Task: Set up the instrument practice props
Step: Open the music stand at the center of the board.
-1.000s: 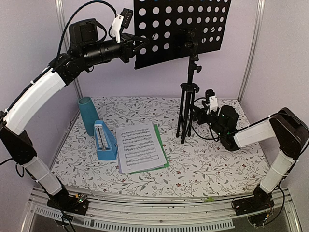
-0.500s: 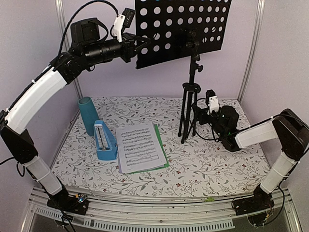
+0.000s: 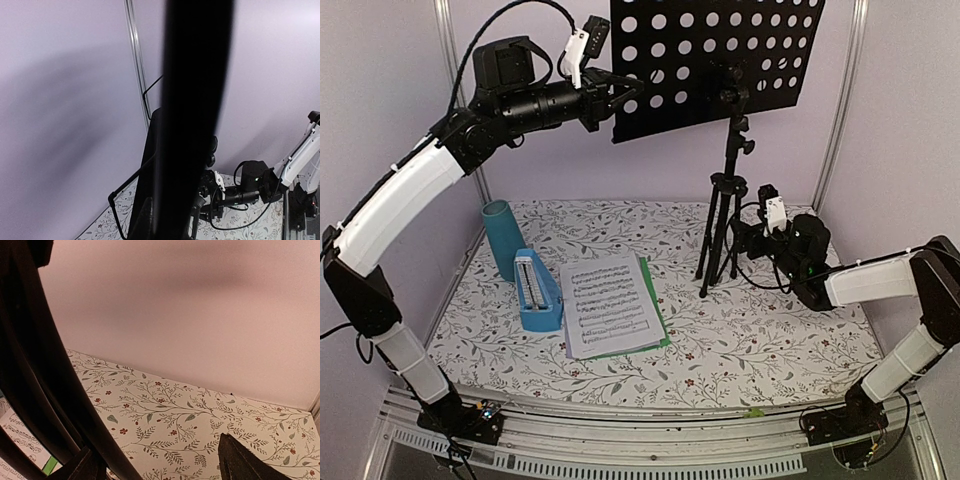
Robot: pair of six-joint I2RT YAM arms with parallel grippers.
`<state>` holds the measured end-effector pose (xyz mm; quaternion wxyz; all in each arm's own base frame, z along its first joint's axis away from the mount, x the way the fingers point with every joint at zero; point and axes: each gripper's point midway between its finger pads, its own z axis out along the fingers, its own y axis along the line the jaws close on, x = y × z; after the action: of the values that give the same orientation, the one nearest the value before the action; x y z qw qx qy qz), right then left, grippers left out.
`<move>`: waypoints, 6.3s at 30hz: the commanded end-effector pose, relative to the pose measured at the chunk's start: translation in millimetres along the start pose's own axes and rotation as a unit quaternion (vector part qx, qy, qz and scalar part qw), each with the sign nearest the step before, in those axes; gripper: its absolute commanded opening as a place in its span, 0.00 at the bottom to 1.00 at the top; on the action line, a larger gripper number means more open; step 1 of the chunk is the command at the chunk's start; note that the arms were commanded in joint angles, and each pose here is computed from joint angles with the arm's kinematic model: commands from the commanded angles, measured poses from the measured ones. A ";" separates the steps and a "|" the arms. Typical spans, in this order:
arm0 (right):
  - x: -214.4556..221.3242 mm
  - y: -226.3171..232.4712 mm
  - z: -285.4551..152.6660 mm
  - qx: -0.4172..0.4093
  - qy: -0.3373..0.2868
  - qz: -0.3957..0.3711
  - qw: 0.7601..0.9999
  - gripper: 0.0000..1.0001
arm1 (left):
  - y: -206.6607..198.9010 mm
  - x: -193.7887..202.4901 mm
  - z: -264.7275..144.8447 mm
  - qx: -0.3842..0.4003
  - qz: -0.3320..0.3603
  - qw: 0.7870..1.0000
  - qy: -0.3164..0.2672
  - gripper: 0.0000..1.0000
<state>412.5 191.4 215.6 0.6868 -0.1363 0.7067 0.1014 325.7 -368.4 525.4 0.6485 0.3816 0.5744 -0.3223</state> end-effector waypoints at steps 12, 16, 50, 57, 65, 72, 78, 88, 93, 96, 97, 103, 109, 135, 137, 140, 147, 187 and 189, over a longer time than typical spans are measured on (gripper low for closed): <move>9.4 -45.9 21.7 0.004 0.066 0.024 0.998 0.78 | 13.1 -49.0 3.9 -0.027 0.033 0.997 -0.069 0.00; 7.4 -35.0 20.3 -0.027 0.079 0.037 0.996 0.77 | 18.1 -43.8 10.0 -0.036 0.035 0.997 -0.060 0.00; -36.9 14.7 -17.7 -0.156 0.157 0.164 0.961 0.75 | 24.1 -13.9 33.4 -0.017 0.043 0.999 -0.027 0.00; -24.1 49.8 -40.1 -0.204 0.177 0.182 0.945 0.75 | 24.4 -16.7 33.1 -0.020 0.042 0.998 -0.031 0.00; 4.7 77.8 -36.9 -0.256 0.191 0.223 0.921 0.74 | 25.5 -18.2 33.5 -0.022 0.042 0.998 -0.032 0.00; 25.8 89.7 -20.2 -0.280 0.208 0.244 0.905 0.74 | 26.4 -17.7 33.8 -0.024 0.044 0.998 -0.031 0.00; 44.1 91.6 -10.4 -0.277 0.218 0.252 0.901 0.72 | 26.0 -18.5 35.0 -0.023 0.045 0.998 -0.033 0.00; 64.0 92.0 -4.8 -0.275 0.199 0.267 0.902 0.64 | 26.9 -17.7 38.1 -0.023 0.045 0.998 -0.032 0.00; 66.8 97.1 -10.8 -0.281 0.196 0.277 0.898 0.54 | 28.0 -18.1 39.2 -0.024 0.046 0.998 -0.031 0.00; 67.4 99.4 -14.2 -0.283 0.196 0.282 0.895 0.48 | 28.4 -17.3 39.6 -0.025 0.045 0.998 -0.030 0.00; 68.5 101.0 -14.9 -0.284 0.198 0.285 0.894 0.45 | 28.5 -17.3 39.5 -0.025 0.046 0.998 -0.030 0.00; 81.0 97.5 -9.4 -0.263 0.208 0.294 0.895 0.44 | 29.4 -18.9 40.2 -0.027 0.047 0.998 -0.032 0.00; 89.3 91.6 0.4 -0.237 0.210 0.299 0.900 0.45 | 30.1 -18.8 41.4 -0.028 0.045 0.998 -0.032 0.00; 103.6 97.6 -37.8 -0.234 0.254 0.336 0.876 0.00 | 28.7 -11.5 41.0 -0.027 0.054 0.998 -0.018 0.00; 106.8 100.5 -43.3 -0.236 0.269 0.337 0.871 0.00 | 28.3 -10.2 39.6 -0.026 0.056 0.998 -0.016 0.00; 111.2 101.3 -51.6 -0.233 0.284 0.339 0.866 0.00 | 27.6 -8.6 37.3 -0.028 0.062 0.998 -0.012 0.00; 120.4 96.3 -70.4 -0.213 0.313 0.336 0.862 0.00 | 23.7 -1.9 32.1 -0.024 0.076 0.997 0.002 0.00; 156.0 34.5 -154.0 -0.033 0.367 0.322 0.872 0.10 | -11.5 -18.8 11.9 -0.006 0.117 0.993 0.007 0.00; 155.8 32.1 -155.6 -0.028 0.362 0.324 0.874 0.12 | -13.2 -19.9 12.4 -0.006 0.117 0.993 0.007 0.00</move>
<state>265.5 192.4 100.2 0.3612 -0.0530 0.8745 0.3194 321.2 -409.7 526.1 0.6554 0.4366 0.5398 -0.2974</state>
